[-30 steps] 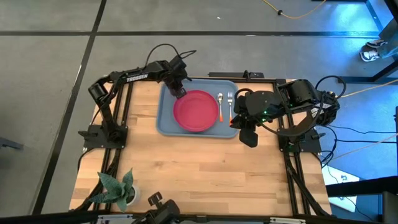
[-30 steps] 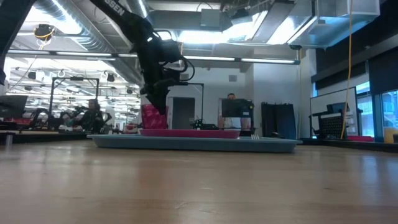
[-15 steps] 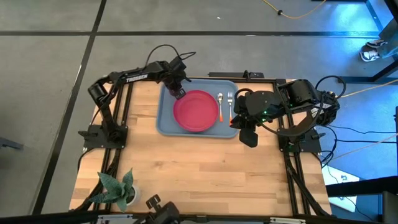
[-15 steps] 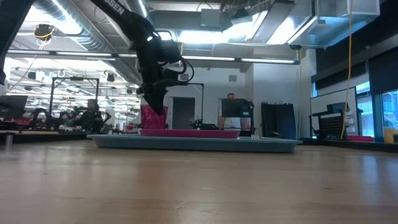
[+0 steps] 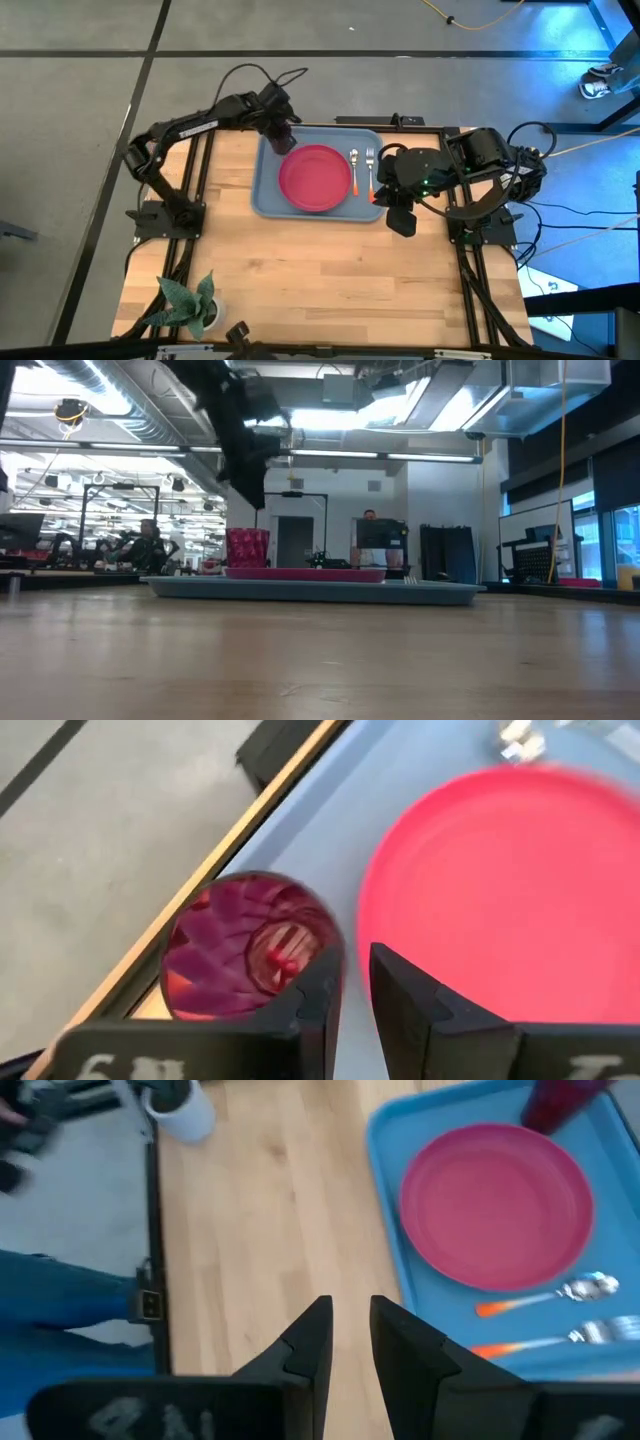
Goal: Pick and place plate/cup/fork/spoon on tray
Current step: Move the blue serving tray to the middle of the table
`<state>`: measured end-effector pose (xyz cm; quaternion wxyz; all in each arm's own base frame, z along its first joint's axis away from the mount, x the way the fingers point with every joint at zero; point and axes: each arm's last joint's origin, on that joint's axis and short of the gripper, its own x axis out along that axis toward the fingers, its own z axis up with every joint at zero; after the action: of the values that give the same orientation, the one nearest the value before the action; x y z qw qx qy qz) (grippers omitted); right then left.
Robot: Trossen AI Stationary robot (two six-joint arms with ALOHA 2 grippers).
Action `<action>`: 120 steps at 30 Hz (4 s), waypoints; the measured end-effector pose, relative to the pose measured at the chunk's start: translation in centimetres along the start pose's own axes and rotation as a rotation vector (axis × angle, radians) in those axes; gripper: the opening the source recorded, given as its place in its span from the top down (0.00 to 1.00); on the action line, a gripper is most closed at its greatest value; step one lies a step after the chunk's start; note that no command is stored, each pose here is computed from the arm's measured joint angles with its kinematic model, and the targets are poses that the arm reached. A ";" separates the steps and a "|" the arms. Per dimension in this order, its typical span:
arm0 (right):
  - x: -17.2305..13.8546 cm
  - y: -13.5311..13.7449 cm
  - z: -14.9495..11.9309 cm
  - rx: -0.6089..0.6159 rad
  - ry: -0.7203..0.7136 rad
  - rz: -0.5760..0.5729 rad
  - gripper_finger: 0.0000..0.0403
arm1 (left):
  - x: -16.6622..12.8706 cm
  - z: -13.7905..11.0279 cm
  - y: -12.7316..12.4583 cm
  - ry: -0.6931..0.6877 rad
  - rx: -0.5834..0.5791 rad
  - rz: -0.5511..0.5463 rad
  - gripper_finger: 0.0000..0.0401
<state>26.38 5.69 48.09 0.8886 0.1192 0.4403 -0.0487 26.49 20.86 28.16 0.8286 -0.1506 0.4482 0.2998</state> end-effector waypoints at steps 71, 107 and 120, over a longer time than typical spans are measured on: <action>28.3 -12.4 -16.5 0.386 0.353 -0.221 1.00 | 2.2 -19.4 -10.4 0.368 -0.067 -0.140 1.00; 28.2 -4.5 -19.5 0.433 0.429 -0.096 0.99 | -1.5 -24.7 -17.5 0.417 -0.009 -0.228 1.00; 27.9 -2.2 -20.6 0.450 0.439 -0.066 0.99 | -1.4 -26.6 -20.2 0.422 -0.042 -0.283 1.00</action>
<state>27.05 9.30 13.57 0.7215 0.3060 0.6036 -0.1469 21.35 -9.10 14.20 0.7469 -0.2883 0.5795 0.1522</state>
